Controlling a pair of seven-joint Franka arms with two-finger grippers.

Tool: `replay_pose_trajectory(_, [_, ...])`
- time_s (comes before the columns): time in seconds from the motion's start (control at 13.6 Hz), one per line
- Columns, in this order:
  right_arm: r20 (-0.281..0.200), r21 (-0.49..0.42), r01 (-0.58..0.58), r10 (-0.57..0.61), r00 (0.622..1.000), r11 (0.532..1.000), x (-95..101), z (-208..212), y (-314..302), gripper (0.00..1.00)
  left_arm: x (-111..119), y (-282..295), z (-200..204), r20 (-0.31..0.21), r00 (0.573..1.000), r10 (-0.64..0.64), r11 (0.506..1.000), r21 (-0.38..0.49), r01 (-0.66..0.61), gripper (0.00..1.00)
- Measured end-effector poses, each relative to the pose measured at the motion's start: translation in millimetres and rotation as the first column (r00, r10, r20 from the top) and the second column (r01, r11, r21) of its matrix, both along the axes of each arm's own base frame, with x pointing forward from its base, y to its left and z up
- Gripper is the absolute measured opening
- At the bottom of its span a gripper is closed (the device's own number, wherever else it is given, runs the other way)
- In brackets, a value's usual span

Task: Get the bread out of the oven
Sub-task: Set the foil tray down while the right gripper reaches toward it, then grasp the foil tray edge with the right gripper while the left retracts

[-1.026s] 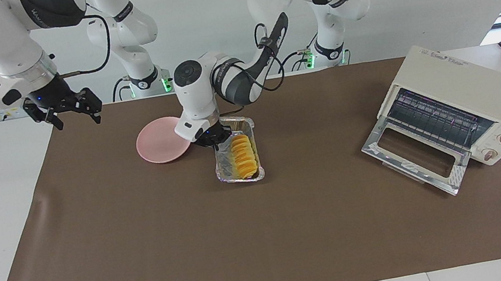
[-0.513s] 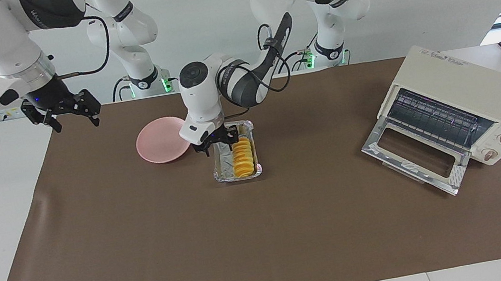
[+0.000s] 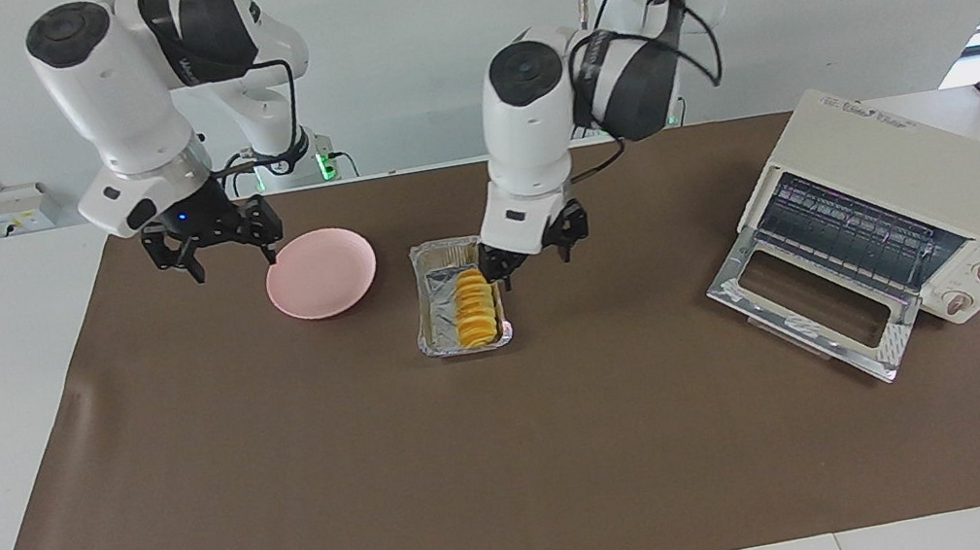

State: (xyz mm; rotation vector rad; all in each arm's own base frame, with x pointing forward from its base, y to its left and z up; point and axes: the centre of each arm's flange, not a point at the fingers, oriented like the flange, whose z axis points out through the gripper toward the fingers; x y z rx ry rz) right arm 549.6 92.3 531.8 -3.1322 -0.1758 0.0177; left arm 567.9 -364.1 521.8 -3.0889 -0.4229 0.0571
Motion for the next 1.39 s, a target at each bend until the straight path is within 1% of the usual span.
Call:
replay_pose_trajectory(0.07, [-0.006, 0.0, -0.021, 0.021, 1.0, 1.0, -1.0, -14, 24, 1.0, 6, 31, 13, -0.022, 1.0, -0.001, 1.0, 0.01, 0.001, 1.0])
replay_pose_trajectory(0.22, [-0.005, 0.001, -0.041, 0.041, 0.999, 0.999, -8.0, -44, 73, 1.0, 17, 104, 30, -0.099, 0.993, -0.059, 0.998, 0.028, 0.063, 1.0])
replay_pose_trajectory(0.29, [-0.007, 0.0, -0.04, 0.04, 0.999, 0.999, -13.9, -59, 93, 1.0, 22, 147, 37, -0.132, 0.987, -0.094, 0.995, 0.022, 0.097, 1.0])
replay_pose_trajectory(0.37, [-0.009, 0.0, -0.033, 0.033, 0.999, 0.999, -19.6, -73, 110, 1.0, 24, 190, 44, -0.153, 0.981, -0.121, 0.992, 0.009, 0.124, 1.0])
replay_pose_trajectory(0.44, [-0.009, 0.0, -0.017, 0.017, 1.0, 1.0, -24.6, -87, 127, 1.0, 22, 231, 51, -0.167, 0.976, -0.142, 0.99, -0.007, 0.143, 1.0])
replay_pose_trajectory(0.51, [0.0, 0.005, 0.003, -0.003, 1.0, 1.0, -27.7, -99, 142, 1.0, 13, 268, 58, -0.175, 0.972, -0.155, 0.988, -0.022, 0.154, 1.0])
replay_pose_trajectory(0.66, [0.014, 0.015, 0.026, -0.026, 1.0, 1.0, -30.5, -119, 164, 1.0, -15, 312, 70, -0.178, 0.969, -0.171, 0.985, -0.042, 0.166, 1.0])
replay_pose_trajectory(0.73, [0.018, 0.018, 0.032, -0.032, 0.999, 0.999, -31.6, -130, 170, 1.0, -27, 318, 73, -0.18, 0.966, -0.185, 0.983, -0.047, 0.179, 1.0])
replay_pose_trajectory(0.88, [0.014, 0.018, 0.04, -0.04, 0.999, 0.999, -35.9, -155, 169, 1.0, -42, 308, 72, -0.19, 0.959, -0.211, 0.977, -0.051, 0.205, 1.0])
replay_pose_trajectory(0.95, [0.008, 0.016, 0.053, -0.053, 0.999, 0.998, -45.4, -176, 170, 0.94, -45, 293, 71, -0.194, 0.951, -0.239, 0.971, -0.051, 0.234, 1.0])
replay_pose_trajectory(1.1, [0.002, 0.013, 0.071, -0.071, 0.997, 0.997, -58.5, -198, 170, 0.94, -48, 285, 74, -0.183, 0.948, -0.262, 0.965, -0.051, 0.257, 1.0])
replay_pose_trajectory(1.25, [-0.002, 0.01, 0.075, -0.075, 0.997, 0.997, -68.7, -216, 166, 0.79, -46, 285, 74, -0.18, 0.943, -0.281, 0.96, -0.055, 0.275, 1.0])
replay_pose_trajectory(1.39, [0.001, 0.013, 0.078, -0.078, 0.997, 0.997, -73.9, -226, 163, 0.74, -45, 287, 69, -0.198, 0.936, -0.29, 0.957, -0.061, 0.283, 1.0])
